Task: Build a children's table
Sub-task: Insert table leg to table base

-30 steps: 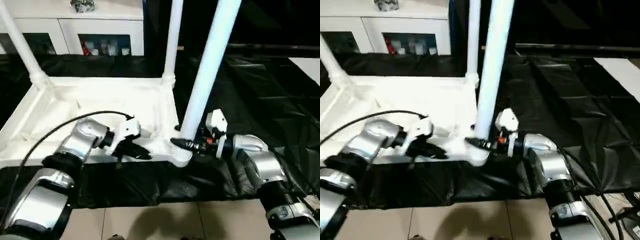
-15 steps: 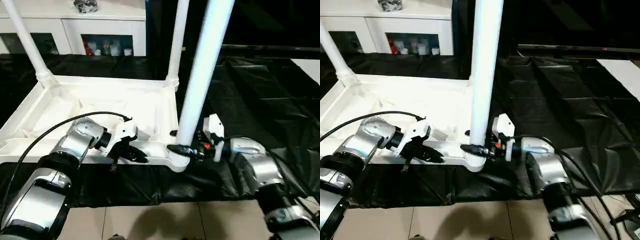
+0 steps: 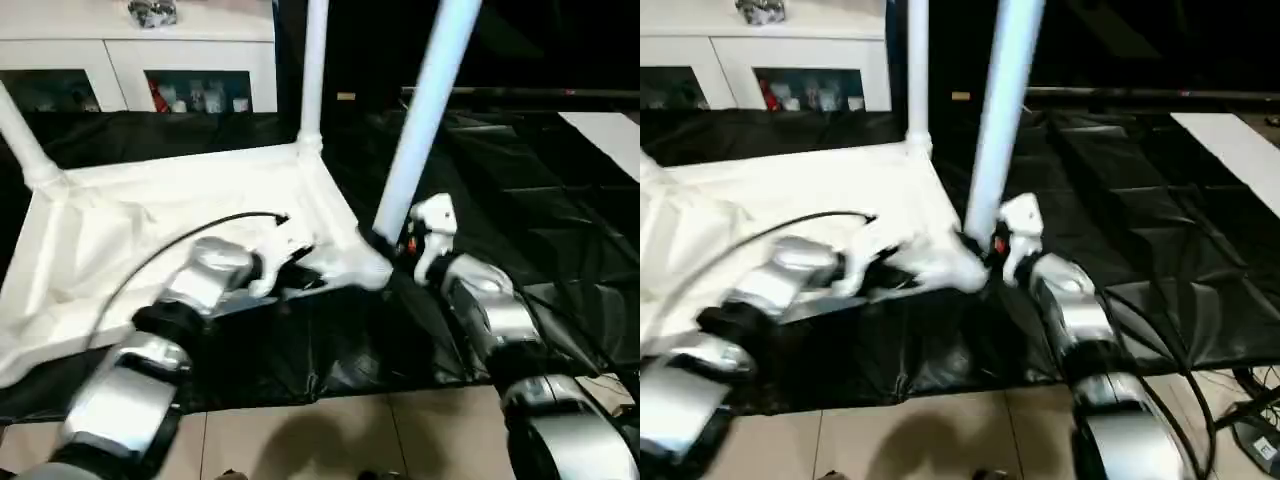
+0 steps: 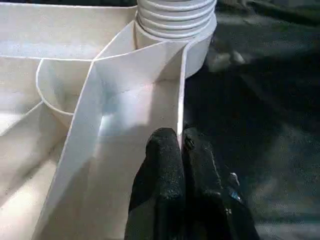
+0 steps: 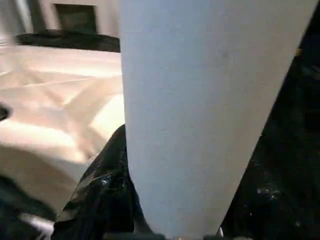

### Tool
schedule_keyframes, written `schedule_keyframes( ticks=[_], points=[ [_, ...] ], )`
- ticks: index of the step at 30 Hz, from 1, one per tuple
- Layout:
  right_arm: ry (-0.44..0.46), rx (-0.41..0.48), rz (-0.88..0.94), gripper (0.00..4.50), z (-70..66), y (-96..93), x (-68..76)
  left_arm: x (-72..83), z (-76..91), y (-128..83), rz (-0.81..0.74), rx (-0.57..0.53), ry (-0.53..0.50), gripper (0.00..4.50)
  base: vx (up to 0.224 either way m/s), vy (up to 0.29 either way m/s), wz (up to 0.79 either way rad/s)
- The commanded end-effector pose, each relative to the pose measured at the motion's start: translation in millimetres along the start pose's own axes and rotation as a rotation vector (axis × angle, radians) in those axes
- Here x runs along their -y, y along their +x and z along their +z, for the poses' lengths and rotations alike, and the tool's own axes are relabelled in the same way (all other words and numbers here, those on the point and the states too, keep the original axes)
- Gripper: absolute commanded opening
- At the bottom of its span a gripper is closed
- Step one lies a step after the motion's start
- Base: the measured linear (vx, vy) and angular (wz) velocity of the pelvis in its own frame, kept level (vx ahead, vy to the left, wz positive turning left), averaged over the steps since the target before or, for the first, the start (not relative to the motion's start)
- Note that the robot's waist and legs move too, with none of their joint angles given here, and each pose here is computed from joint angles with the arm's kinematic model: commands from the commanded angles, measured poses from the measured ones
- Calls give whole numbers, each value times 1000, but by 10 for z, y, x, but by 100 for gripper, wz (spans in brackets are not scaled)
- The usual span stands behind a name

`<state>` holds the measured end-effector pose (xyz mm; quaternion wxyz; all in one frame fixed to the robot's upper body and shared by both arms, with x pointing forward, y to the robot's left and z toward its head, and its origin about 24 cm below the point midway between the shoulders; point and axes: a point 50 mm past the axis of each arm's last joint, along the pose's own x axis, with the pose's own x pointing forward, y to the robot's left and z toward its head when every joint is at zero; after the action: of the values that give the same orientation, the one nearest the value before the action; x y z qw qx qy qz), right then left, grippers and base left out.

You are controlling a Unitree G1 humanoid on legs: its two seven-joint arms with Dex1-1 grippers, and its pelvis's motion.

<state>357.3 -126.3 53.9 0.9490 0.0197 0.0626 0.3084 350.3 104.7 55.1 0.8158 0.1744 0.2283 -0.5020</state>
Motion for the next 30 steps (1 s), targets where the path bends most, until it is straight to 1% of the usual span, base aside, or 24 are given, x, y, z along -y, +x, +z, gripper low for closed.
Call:
schedule_keyframes(
  ticks=[1,3,9,15,16,17,18,20,22,23,28,29,30],
  points=[
    [85,-173,14,188,-416,-55,-116,-98,410,-100,88,164,64,0,0,0,0],
    [94,-195,-3,188,-449,-21,-146,-36,383,-62,65,156,80,0,54,-16,2],
    [89,-193,-31,188,-439,26,-172,-2,343,-54,50,133,91,0,0,0,0],
    [86,-168,-20,188,-396,72,-196,10,335,-66,47,124,90,0,0,0,0],
    [83,-162,-20,223,-385,76,-193,12,336,-68,46,125,89,0,0,0,0],
    [86,-158,-16,223,-375,80,-192,13,336,-70,44,125,89,0,0,0,0],
    [83,-153,-15,244,-364,84,-189,14,333,-74,43,125,89,0,0,0,0],
    [75,-139,-11,244,-338,87,-178,14,321,-79,40,122,90,0,0,0,0],
    [70,-127,-3,273,-316,86,-169,15,312,-84,35,120,92,0,0,0,0],
    [70,-126,-3,273,-315,86,-169,15,312,-84,35,120,92,0,0,0,0],
    [66,-102,23,326,-263,72,-132,13,306,-100,24,117,106,0,0,0,0],
    [60,-95,28,326,-246,69,-119,9,302,-105,21,115,107,0,0,0,0],
    [60,-95,28,337,-246,69,-119,9,302,-105,21,115,107,0,0,0,0]
  ],
)
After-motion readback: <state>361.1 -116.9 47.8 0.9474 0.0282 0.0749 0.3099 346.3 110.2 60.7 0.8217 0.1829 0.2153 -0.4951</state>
